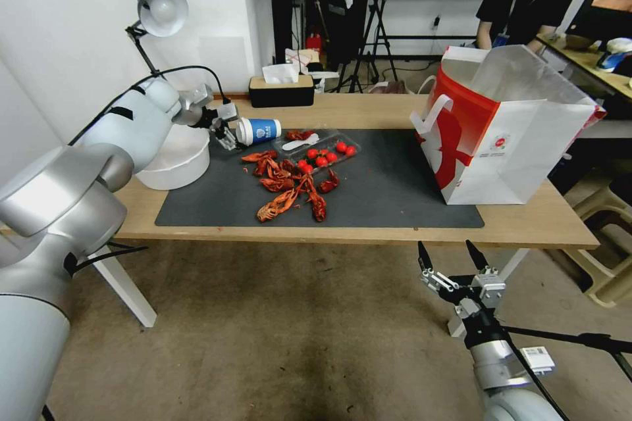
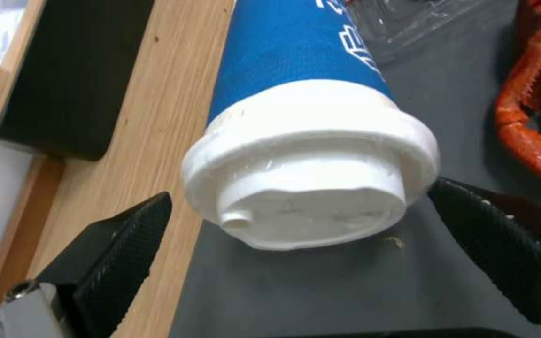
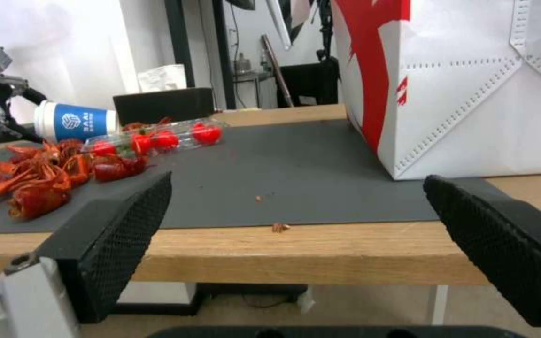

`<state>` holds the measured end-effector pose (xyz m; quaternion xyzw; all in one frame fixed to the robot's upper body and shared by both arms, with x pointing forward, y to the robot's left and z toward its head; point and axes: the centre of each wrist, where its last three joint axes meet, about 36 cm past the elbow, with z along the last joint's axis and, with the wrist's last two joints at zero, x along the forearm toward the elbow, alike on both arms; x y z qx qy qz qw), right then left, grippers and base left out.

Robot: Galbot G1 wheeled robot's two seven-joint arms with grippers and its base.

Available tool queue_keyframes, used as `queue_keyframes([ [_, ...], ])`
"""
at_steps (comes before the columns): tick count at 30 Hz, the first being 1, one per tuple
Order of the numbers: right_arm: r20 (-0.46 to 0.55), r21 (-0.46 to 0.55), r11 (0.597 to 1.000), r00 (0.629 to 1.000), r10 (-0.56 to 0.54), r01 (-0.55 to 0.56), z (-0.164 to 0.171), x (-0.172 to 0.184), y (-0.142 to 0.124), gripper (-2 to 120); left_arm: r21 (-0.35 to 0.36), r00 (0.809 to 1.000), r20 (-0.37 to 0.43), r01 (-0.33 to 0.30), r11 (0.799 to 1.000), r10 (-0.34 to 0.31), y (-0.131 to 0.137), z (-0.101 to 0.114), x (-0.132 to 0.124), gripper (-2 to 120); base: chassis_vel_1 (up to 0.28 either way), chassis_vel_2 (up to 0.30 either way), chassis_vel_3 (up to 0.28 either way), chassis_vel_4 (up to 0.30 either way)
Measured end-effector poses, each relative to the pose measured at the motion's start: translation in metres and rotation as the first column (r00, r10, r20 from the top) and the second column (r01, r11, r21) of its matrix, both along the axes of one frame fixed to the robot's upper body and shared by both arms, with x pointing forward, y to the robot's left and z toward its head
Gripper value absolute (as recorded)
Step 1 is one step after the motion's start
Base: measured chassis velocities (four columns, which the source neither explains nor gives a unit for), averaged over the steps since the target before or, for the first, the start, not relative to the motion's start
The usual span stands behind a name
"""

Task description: Pick up the trash from the table and place it into the takeout bag.

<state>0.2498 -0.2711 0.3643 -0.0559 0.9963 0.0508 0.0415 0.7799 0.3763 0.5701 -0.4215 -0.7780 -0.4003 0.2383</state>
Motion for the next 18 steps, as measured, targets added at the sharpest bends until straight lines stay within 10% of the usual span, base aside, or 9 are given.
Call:
queue_keyframes([
  [18, 0.0, -0.008, 1.0, 1.0, 0.002, -0.002, -0.001, -0.001, 0.0, 100, -0.039, 0.999, 0.024, -0.029, 0.999, 0.03, -0.005, -0.011, -0.001, 67, 0.0, 0.0, 0.0, 0.0],
])
